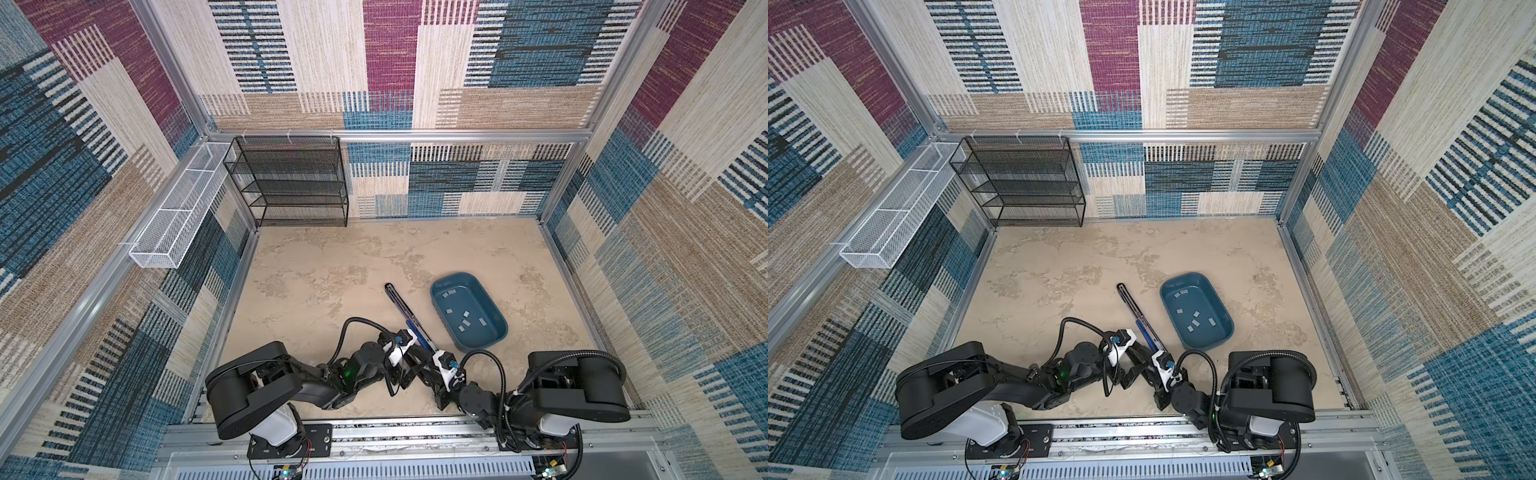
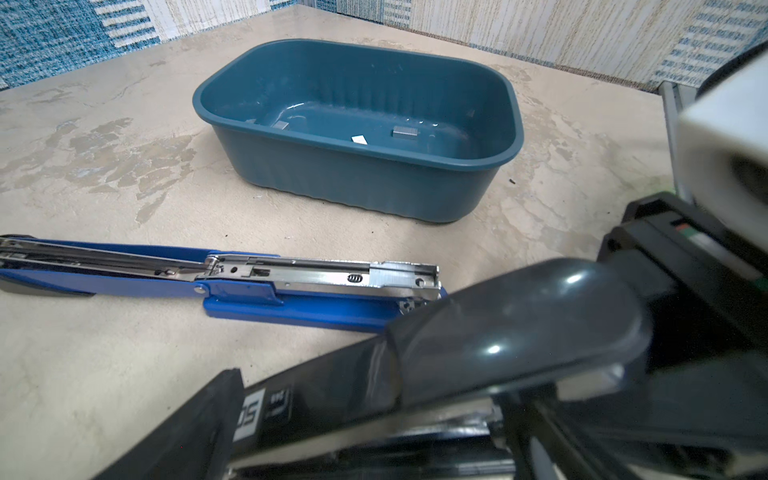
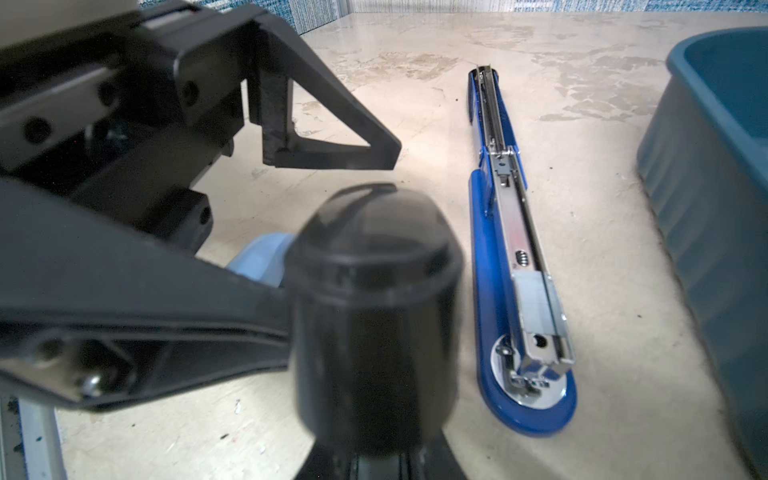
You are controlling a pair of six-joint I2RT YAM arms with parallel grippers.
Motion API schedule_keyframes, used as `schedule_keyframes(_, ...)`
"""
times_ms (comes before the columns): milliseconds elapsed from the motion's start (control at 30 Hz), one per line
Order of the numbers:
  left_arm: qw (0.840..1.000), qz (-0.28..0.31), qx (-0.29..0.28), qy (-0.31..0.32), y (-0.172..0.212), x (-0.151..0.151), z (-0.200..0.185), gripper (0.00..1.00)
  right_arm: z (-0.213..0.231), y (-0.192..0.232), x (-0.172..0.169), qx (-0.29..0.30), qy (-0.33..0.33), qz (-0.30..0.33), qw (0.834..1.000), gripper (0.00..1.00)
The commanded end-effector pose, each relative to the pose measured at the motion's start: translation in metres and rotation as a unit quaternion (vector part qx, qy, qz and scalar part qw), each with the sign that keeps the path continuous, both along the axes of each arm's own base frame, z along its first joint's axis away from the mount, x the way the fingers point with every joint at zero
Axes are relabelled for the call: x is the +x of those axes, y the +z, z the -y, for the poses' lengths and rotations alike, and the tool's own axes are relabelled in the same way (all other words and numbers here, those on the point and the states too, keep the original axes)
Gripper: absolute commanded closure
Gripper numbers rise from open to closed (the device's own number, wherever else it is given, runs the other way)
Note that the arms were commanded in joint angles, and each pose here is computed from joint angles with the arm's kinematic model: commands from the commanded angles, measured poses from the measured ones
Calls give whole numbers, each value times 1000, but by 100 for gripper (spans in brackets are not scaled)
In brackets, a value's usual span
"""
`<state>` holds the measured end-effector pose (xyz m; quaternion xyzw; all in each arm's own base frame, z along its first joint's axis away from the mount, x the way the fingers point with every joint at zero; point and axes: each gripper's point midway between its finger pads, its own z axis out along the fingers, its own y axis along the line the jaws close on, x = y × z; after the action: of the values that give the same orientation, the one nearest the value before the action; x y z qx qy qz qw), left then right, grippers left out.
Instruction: Load the staples into the stapler
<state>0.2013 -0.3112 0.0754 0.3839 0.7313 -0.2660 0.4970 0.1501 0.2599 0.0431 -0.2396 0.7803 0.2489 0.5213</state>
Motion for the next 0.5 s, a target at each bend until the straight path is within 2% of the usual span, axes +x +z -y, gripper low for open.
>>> schedule_keyframes(0,999,41,-32,12,24,7,0,1,-2,10,1,26,-5,4,1000,86)
schedule_keyframes(200,998,51,-39,10,32,4,-4,1,-3,11,2,25,-4,5,1000,86)
schedule_keyframes(333,997,57,-43,15,37,4,-8,1,-4,13,1,26,-1,6,1000,73)
schedule_keyframes(467,997,57,-37,20,38,5,-10,1,-4,16,1,28,-3,7,1000,66)
